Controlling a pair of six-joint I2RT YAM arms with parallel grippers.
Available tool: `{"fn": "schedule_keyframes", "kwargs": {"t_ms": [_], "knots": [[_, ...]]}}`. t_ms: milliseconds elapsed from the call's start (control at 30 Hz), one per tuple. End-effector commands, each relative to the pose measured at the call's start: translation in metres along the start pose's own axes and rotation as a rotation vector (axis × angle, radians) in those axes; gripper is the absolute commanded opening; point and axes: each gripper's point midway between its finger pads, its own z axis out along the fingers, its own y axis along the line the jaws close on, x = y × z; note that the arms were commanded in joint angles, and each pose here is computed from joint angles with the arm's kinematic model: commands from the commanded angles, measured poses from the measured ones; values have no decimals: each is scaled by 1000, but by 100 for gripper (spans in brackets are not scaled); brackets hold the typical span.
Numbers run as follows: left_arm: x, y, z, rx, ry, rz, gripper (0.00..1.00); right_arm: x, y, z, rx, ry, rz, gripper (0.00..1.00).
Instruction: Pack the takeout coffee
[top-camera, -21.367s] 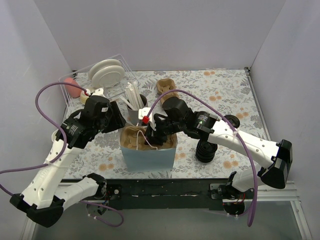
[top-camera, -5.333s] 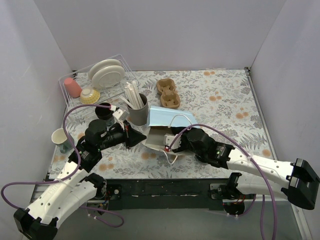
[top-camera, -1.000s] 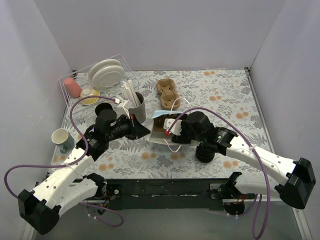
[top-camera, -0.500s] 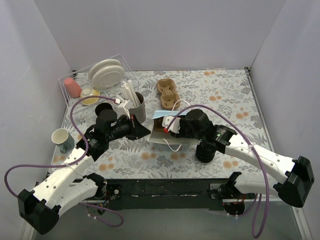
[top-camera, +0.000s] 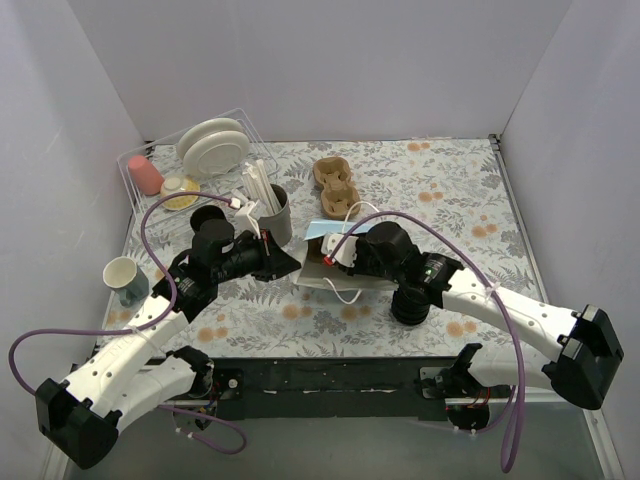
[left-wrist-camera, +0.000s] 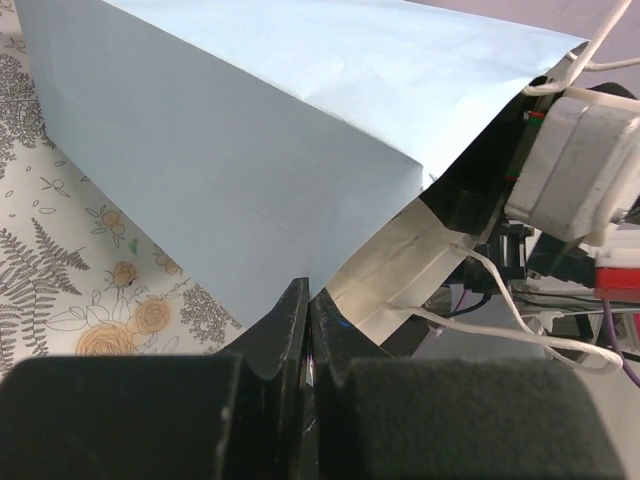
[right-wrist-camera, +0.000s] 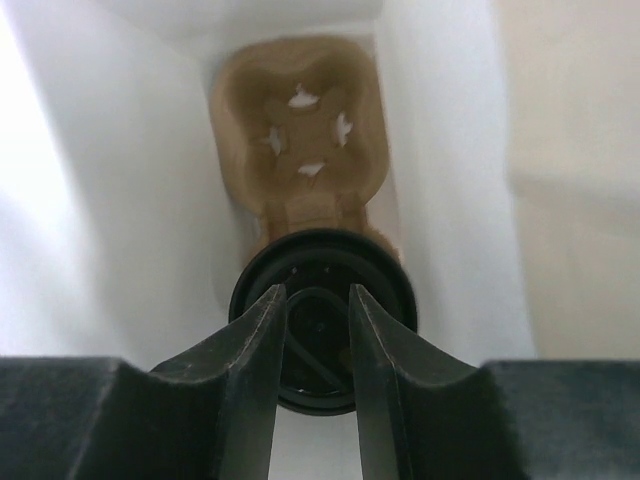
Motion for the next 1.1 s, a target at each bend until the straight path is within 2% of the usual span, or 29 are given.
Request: {"fn": "schedule_keyframes", "kwargs": {"t_ms": [0, 233, 633, 1067], "knots": [[-4, -6, -5, 0, -4, 6, 0, 10, -3, 3, 45, 18, -5, 38], [-3, -6, -6, -1, -2, -4, 0, 29, 1, 14, 68, 65, 16, 30], [-3, -6, -5, -1, -2, -10, 0, 31, -4, 16, 80, 61, 37, 29], [-10, -10, -2, -14, 9, -45, 4, -16, -21, -14, 32, -51, 52, 43]]}}
